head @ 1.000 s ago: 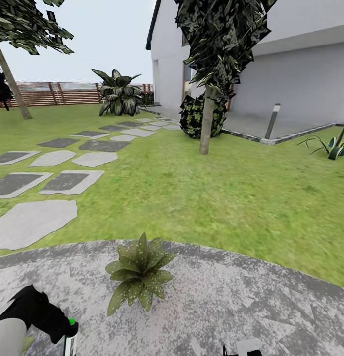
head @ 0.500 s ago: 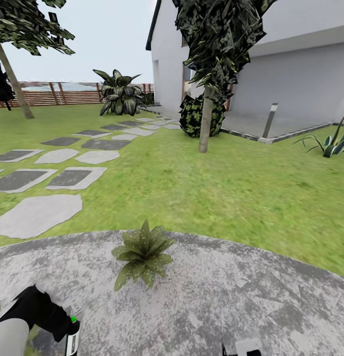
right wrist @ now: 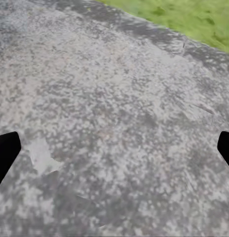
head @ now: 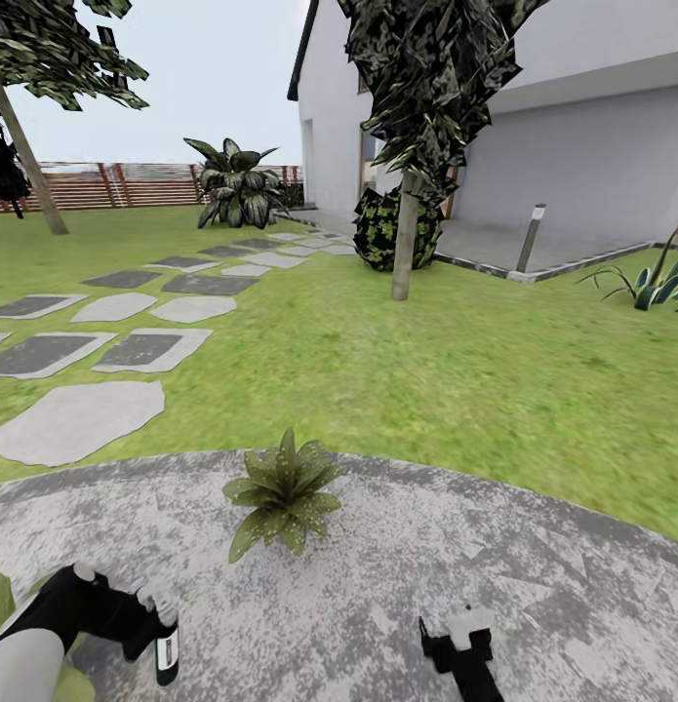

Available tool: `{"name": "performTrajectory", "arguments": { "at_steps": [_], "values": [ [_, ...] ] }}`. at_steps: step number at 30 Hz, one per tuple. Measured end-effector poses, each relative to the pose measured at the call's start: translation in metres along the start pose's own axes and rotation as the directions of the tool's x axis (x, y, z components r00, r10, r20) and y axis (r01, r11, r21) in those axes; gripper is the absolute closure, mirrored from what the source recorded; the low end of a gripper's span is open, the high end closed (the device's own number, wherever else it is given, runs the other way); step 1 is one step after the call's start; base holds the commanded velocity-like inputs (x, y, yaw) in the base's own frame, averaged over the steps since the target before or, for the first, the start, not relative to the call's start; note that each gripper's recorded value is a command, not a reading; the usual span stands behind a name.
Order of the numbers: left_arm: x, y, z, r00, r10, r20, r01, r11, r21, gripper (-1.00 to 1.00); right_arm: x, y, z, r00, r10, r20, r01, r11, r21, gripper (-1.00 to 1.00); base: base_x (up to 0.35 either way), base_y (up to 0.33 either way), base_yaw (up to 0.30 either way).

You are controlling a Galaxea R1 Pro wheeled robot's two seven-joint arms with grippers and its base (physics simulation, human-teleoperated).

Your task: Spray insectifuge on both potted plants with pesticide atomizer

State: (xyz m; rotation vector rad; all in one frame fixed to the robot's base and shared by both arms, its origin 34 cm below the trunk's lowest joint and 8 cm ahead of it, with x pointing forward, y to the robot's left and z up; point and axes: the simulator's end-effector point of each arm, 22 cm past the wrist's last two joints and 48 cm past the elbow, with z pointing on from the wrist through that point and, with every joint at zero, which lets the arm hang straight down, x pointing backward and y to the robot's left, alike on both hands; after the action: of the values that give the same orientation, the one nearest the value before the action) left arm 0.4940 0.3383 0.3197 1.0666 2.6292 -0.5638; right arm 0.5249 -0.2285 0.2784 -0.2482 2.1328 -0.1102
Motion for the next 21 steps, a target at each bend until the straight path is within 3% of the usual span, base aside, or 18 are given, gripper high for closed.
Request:
{"name": "performTrajectory", "arguments": {
  "at_steps": [2, 4, 6, 8, 9, 11, 13, 17, 21],
  "values": [
    [-0.003, 0.0, 0.0, 1.0, 0.015, 0.003, -0.015, 1.0, -0.001, 1.0, -0.033, 0.025, 0.006, 0.992, -0.089, 0.085, 0.1, 0.986, -0.133, -1.0, 0.0, 0.0, 0.0],
    [-0.004, -0.001, 0.001, 0.999, 0.045, -0.014, -0.045, 0.999, 0.004, 1.0, -0.038, 0.06, 0.002, 0.965, -0.224, 0.137, 0.254, 0.924, -0.286, -1.0, 0.0, 0.0, 0.0],
    [-0.007, -0.005, 0.004, 0.994, 0.1, -0.037, -0.1, 0.995, 0.018, 1.0, -0.025, 0.087, -0.005, 0.933, -0.335, 0.134, 0.359, 0.831, -0.424, -1.0, 0.0, 0.0, 0.0],
    [-0.017, -0.015, 0.013, 0.985, 0.166, -0.049, -0.164, 0.986, 0.041, 1.0, -0.031, 0.105, -0.005, 0.904, -0.404, 0.138, 0.41, 0.735, -0.54, -1.0, 0.0, 0.0, 0.0],
    [-0.02, -0.018, 0.015, 0.981, 0.185, -0.055, -0.182, 0.982, 0.047, 1.0, -0.034, 0.111, -0.006, 0.898, -0.416, 0.143, 0.417, 0.699, -0.58, -1.0, 0.0, 0.0, 0.0],
    [-0.029, -0.027, 0.022, 0.969, 0.238, -0.071, -0.233, 0.97, 0.068, 1.0, -0.051, 0.13, -0.015, 0.883, -0.432, 0.184, 0.431, 0.59, -0.683, -1.0, 0.0, 0.0, 0.0],
    [-0.036, -0.034, 0.028, 0.957, 0.279, -0.083, -0.272, 0.959, 0.084, 1.0, -0.069, 0.14, -0.022, 0.871, -0.434, 0.231, 0.451, 0.52, -0.725, -1.0, 0.0, 0.0, 0.0],
    [-0.052, -0.047, 0.037, 0.939, 0.333, -0.084, -0.324, 0.94, 0.109, 1.0, -0.1, 0.152, -0.035, 0.854, -0.438, 0.281, 0.473, 0.427, -0.771, -1.0, 0.0, 0.0, 0.0],
    [-0.058, -0.054, 0.042, 0.932, 0.356, -0.066, -0.347, 0.931, 0.117, 1.0, -0.114, 0.155, -0.04, 0.847, -0.436, 0.303, 0.484, 0.402, -0.777, -1.0, 0.0, 0.0, 0.0]
  ]
}}
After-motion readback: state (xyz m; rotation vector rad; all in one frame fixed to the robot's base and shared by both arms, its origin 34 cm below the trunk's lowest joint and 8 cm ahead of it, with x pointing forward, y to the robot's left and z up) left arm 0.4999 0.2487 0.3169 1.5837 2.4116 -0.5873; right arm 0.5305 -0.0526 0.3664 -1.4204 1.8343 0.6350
